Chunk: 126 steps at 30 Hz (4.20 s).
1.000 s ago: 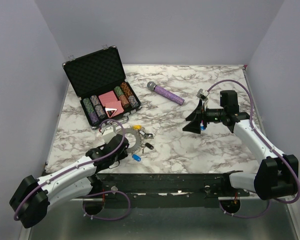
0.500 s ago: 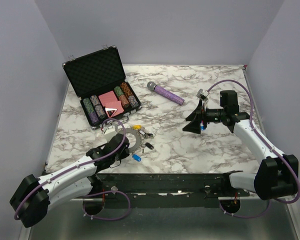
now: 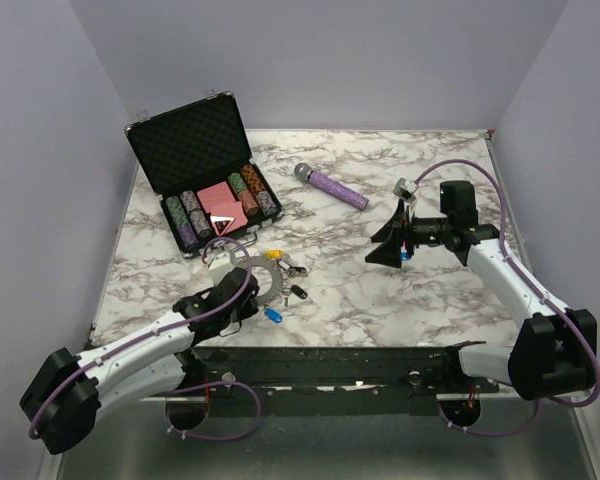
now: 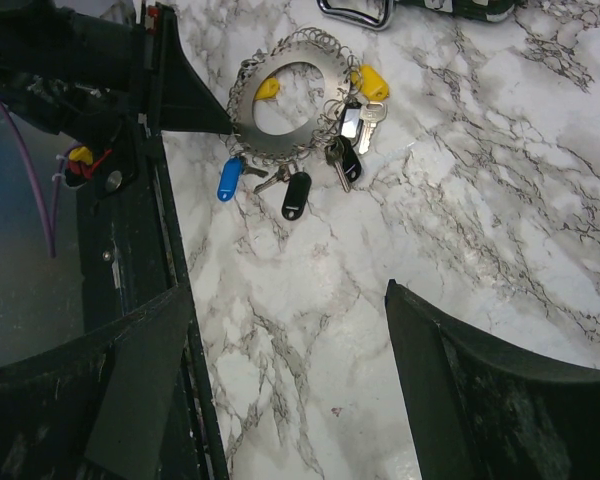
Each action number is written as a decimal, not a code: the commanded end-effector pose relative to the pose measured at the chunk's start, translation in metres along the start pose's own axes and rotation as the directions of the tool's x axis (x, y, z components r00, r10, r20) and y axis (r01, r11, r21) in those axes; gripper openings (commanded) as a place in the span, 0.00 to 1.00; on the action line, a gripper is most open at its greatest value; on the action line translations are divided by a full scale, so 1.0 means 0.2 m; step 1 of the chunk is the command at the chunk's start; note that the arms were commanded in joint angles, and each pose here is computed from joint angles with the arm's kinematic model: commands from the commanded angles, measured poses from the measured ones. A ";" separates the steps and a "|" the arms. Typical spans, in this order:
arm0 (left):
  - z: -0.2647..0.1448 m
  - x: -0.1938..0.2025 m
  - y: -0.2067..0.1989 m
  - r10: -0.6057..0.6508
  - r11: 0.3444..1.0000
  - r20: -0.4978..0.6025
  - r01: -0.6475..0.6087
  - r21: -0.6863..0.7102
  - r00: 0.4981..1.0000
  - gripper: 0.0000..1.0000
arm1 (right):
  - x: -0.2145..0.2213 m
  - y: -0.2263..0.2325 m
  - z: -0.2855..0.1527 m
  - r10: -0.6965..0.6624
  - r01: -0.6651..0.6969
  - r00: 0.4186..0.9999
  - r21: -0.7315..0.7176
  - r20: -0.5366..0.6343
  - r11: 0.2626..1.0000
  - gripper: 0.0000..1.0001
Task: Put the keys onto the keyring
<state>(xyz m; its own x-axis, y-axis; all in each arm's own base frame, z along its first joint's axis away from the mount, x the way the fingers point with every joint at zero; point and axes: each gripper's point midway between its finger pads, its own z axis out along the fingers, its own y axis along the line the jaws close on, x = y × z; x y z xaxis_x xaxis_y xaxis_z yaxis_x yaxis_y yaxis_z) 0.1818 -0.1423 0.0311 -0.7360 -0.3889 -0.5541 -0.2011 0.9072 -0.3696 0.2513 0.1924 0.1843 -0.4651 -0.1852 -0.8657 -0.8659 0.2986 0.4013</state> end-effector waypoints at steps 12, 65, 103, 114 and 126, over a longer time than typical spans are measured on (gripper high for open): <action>-0.05 -0.07 0.15 0.055 0.992 0.058 -0.048 -0.115 0.997 0.45 | -0.02 0.03 -0.01 -0.012 0.013 1.000 -0.029 0.009 1.000 0.87; -0.01 -0.05 0.03 0.031 1.000 0.022 -0.031 -0.005 0.999 0.35 | -0.01 0.02 -0.01 -0.009 0.010 1.000 -0.025 0.006 1.000 0.87; -0.01 0.04 0.12 -0.034 0.999 -0.002 0.034 -0.007 0.999 0.37 | -0.02 0.03 -0.01 -0.010 0.010 1.000 -0.031 0.006 0.999 0.87; 0.00 0.05 0.10 -0.055 0.998 -0.009 0.056 0.014 0.998 0.31 | -0.02 0.03 -0.01 -0.009 0.009 1.000 -0.033 0.005 0.999 0.87; 0.01 0.05 0.10 -0.070 0.997 -0.004 0.070 0.013 0.998 0.25 | -0.02 0.03 -0.01 -0.009 0.009 1.000 -0.033 0.005 0.999 0.87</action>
<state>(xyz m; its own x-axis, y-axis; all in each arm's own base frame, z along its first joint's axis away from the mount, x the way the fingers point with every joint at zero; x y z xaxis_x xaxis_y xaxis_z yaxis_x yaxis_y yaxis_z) 0.1739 -0.1278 0.0220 -0.7190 -0.4386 -0.5391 -0.2336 0.8831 -0.4069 0.2491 0.1923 0.1835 -0.4697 -0.1884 -0.8625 -0.8650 0.2938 0.4068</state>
